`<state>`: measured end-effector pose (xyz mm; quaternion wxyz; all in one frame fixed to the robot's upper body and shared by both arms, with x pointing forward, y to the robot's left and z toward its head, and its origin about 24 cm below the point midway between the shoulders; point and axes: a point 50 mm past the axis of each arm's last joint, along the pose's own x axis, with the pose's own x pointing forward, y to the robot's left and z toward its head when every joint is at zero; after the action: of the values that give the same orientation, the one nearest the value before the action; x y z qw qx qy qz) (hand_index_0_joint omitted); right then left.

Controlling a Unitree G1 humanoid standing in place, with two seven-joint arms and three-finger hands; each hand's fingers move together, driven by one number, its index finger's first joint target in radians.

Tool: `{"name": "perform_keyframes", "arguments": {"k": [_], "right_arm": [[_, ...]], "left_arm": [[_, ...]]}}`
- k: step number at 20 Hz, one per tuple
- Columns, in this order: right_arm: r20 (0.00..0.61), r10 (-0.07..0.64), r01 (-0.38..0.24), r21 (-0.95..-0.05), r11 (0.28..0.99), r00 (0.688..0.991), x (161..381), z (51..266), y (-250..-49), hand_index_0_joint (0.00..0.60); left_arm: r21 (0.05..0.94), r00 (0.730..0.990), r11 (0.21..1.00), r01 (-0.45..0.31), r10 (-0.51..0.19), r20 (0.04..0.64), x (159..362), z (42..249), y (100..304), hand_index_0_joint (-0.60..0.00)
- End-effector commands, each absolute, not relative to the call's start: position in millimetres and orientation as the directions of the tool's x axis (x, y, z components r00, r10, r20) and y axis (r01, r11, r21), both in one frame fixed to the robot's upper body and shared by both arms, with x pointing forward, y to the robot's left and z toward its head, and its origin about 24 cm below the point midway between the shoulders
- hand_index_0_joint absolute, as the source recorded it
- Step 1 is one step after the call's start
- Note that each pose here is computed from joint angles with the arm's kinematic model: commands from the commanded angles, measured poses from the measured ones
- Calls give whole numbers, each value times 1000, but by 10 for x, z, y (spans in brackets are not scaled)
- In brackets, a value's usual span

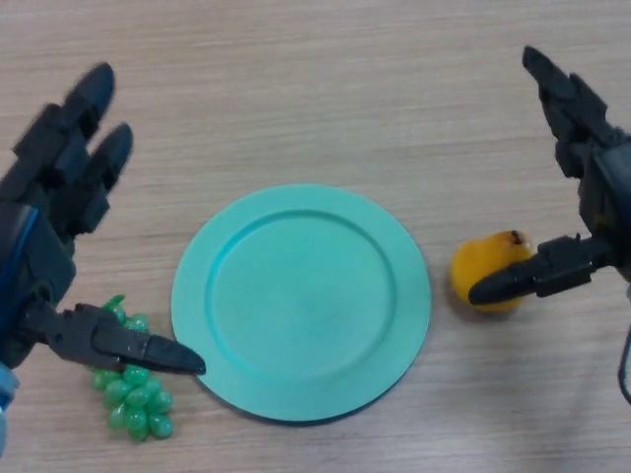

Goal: Pick up the yellow pear and place it on the plate

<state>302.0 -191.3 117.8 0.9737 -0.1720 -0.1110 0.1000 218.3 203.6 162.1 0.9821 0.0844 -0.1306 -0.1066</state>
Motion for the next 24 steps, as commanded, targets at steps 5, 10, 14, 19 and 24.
{"name": "perform_keyframes", "arguments": {"k": [5, 10, 14, 19, 24], "right_arm": [[312, 167, -31, -396, 918, 935, 3277, 1191, -2133, 0], [227, 152, -65, -348, 935, 962, 3418, 949, -2049, 0], [178, 156, -83, -361, 929, 972, 3464, 818, -2032, 350], [170, 91, -39, -286, 957, 981, 3475, 765, -2058, 600], [178, 101, -53, -258, 965, 979, 3399, 944, -1978, 600]], "left_arm": [[287, 869, 956, 67, -197, 454, 2055, 1921, 2188, 0], [266, 866, 963, 49, -174, 468, 2034, 1874, 2184, 0], [212, 883, 973, 87, -174, 436, 1993, 1925, 2193, 0], [195, 897, 973, 121, -191, 399, 1930, 1988, 2198, 0], [194, 892, 976, 100, -174, 418, 1962, 1969, 2179, 0]]}}
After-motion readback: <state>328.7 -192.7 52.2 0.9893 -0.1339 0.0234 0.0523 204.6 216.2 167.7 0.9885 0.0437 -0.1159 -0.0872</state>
